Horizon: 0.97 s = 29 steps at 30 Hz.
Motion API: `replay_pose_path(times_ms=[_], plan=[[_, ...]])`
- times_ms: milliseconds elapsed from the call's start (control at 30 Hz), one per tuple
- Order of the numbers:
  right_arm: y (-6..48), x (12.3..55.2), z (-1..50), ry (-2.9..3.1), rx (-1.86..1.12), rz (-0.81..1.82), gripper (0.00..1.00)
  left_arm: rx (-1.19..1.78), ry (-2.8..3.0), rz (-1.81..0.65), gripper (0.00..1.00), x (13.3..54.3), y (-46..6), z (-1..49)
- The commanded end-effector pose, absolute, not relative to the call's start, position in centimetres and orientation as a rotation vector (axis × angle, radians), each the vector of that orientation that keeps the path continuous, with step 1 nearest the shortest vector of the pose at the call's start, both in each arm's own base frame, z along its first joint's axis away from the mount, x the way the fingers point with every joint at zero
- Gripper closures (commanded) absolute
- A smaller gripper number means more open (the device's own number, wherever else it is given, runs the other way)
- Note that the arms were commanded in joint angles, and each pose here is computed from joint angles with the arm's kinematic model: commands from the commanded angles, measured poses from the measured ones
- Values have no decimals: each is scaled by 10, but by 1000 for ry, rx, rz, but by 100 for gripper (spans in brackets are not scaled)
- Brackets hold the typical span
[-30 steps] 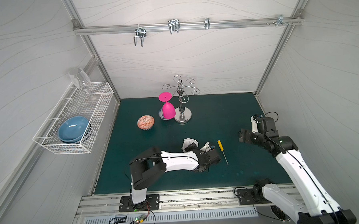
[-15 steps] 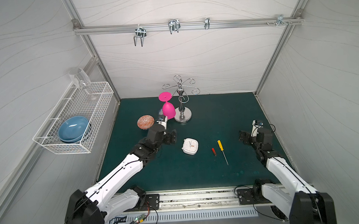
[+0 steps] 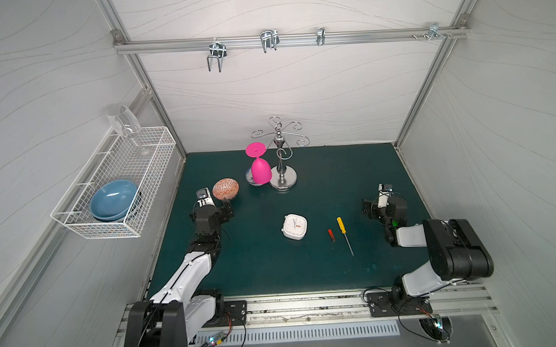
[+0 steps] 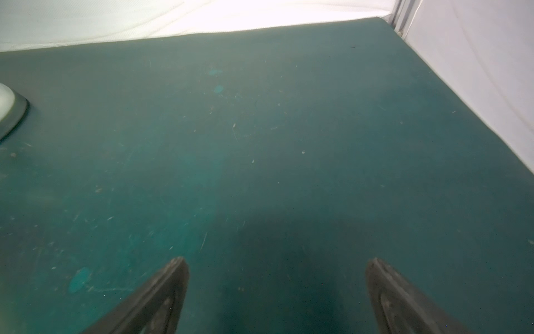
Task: Remove the battery from the alarm
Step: Reset both arms
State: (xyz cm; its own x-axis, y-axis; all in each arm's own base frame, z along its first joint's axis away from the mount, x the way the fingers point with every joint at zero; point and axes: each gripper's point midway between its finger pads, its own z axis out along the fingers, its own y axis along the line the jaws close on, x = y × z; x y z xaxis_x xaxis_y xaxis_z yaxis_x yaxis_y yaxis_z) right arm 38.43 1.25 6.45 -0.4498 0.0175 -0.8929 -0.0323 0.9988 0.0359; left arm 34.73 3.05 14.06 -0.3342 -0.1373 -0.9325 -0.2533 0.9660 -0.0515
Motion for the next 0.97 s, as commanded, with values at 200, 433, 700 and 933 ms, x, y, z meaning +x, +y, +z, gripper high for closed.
replay_pose_path(times_ms=[200, 433, 700, 933], plan=[[11, 403, 81, 2012, -16, 110, 1, -60, 1848, 68, 0, 386, 9, 105], [12, 403, 83, 2007, -20, 108, 1, -115, 1949, 50, 0, 400, 19, 90], [12, 403, 83, 2007, -19, 106, 1, -122, 1941, 54, 0, 401, 21, 91], [13, 403, 83, 2007, -20, 106, 1, -123, 1942, 54, 0, 401, 21, 91]])
